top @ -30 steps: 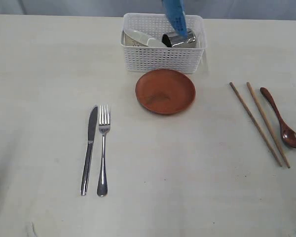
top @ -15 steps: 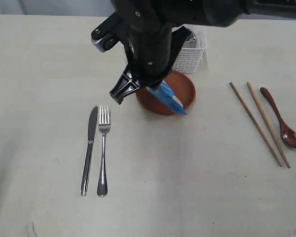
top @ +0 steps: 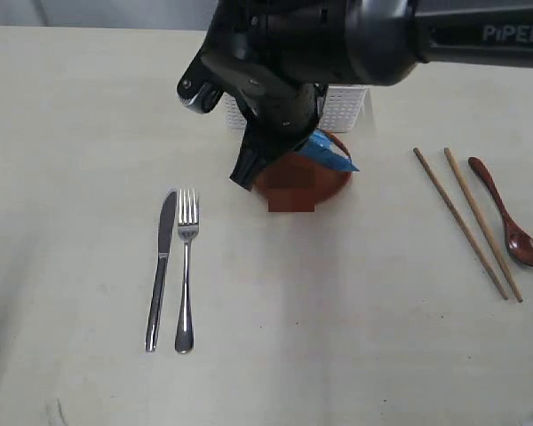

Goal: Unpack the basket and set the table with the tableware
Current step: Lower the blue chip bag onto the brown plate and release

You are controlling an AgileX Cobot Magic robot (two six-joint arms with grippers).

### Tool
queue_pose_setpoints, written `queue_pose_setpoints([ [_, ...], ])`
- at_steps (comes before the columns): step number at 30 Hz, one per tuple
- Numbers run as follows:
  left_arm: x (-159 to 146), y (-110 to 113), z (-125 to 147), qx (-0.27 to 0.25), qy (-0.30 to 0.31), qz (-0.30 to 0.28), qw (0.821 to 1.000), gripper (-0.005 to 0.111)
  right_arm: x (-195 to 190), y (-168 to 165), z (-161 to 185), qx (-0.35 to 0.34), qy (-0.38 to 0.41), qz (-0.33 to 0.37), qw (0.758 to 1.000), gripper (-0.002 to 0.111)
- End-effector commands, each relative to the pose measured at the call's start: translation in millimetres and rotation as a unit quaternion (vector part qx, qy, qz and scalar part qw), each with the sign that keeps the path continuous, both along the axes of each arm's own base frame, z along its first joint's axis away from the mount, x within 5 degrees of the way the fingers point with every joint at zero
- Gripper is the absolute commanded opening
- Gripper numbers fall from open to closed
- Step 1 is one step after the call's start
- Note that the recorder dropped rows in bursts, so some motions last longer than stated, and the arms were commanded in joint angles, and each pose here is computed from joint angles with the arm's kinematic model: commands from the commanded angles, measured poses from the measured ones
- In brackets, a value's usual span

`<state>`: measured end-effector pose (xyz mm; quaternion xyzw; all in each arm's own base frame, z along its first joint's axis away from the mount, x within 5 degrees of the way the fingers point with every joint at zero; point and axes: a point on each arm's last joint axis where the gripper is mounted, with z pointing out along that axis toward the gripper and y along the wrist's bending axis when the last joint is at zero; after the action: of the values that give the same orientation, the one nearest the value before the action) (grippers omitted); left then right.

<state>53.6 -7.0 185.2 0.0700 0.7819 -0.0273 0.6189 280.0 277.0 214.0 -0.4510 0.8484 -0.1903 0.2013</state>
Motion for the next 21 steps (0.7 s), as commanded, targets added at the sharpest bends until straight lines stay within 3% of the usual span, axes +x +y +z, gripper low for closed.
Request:
queue_pose_setpoints([
  [1, -0.1, -0.1, -0.9, 0.000, -0.001, 0.000, 1.000, 0.000, -2.4, -4.8, -20.3, -0.002, 0.002, 0.025, 1.000, 0.000],
  [7, -0.1, -0.1, -0.9, 0.000, -0.001, 0.000, 1.000, 0.000, -0.5, -4.9, -32.6, -0.023, 0.003, 0.036, 0.999, 0.000],
  [9, -0.1, -0.1, -0.9, 0.000, -0.001, 0.000, 1.000, 0.000, -0.8, -4.4, -36.5, -0.025, 0.010, 0.037, 0.999, 0.007],
  [15, -0.1, -0.1, -0.9, 0.000, -0.001, 0.000, 1.000, 0.000, -1.4, -4.7, -40.5, -0.025, 0.019, 0.018, 0.999, 0.046],
  [21, -0.1, -0.1, -0.9, 0.000, -0.001, 0.000, 1.000, 0.000, -1.8, -1.1, -23.0, -0.017, 0.009, 0.007, 1.000, 0.048],
])
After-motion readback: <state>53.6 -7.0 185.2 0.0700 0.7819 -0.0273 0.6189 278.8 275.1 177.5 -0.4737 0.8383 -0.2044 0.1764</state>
